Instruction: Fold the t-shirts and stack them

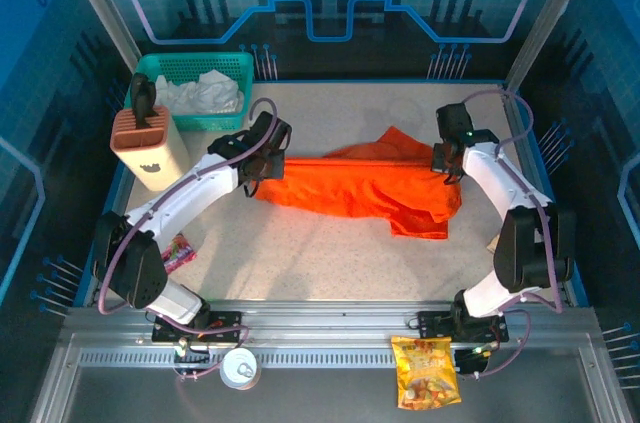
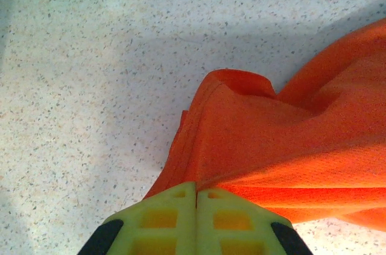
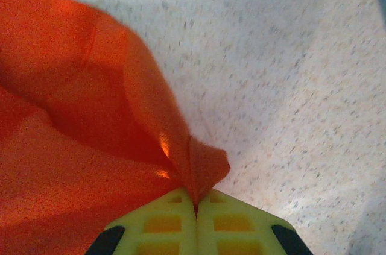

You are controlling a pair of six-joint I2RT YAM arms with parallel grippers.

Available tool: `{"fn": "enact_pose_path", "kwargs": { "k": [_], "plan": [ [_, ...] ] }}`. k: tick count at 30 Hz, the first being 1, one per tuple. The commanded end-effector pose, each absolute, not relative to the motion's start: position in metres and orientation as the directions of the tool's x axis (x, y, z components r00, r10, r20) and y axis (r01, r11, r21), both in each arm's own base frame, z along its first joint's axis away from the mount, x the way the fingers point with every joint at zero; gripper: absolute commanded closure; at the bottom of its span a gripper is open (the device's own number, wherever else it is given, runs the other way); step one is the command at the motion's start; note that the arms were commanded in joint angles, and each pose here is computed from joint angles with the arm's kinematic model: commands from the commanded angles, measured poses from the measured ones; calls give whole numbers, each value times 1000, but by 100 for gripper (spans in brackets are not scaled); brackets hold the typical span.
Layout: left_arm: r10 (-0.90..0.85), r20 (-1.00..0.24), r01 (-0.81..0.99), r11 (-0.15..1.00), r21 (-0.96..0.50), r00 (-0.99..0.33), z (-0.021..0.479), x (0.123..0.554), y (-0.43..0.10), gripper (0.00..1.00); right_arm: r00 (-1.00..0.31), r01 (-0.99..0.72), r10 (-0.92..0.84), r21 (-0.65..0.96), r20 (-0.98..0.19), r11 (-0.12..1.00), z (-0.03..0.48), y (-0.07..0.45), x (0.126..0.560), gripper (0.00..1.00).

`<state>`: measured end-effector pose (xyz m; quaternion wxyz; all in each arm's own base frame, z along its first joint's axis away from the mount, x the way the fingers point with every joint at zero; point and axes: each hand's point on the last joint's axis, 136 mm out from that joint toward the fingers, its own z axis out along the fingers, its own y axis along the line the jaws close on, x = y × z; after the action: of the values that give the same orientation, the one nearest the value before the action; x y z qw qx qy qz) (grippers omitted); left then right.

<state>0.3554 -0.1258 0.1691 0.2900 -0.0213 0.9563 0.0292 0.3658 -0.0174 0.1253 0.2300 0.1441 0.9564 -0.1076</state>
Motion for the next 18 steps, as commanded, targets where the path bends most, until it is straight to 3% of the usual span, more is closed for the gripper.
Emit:
{"fn": "enact_pose_path", "kwargs": {
  "k": [1, 7, 10, 15, 18],
  "plan": [
    [2, -489, -91, 982, 166, -872, 153, 342, -95, 97, -849, 343, 258, -110, -460, 933, 123, -17, 355, 100],
    [-22, -436, -98, 983, 152, -900, 132, 330, -96, 100, -910, 236, 210, -30, -358, 971, 100, 34, 328, 100],
    [-42, -451, -114, 985, 133, -891, 134, 321, -93, 100, -916, 217, 184, -54, -357, 975, 102, 46, 301, 100],
    [-51, -464, -115, 987, 111, -885, 136, 314, -91, 100, -898, 212, 212, 42, -385, 976, 107, 77, 260, 100],
    [-50, -446, -113, 987, 115, -894, 128, 314, -93, 99, -919, 200, 220, 95, -328, 975, 82, 100, 236, 88]
  ]
}}
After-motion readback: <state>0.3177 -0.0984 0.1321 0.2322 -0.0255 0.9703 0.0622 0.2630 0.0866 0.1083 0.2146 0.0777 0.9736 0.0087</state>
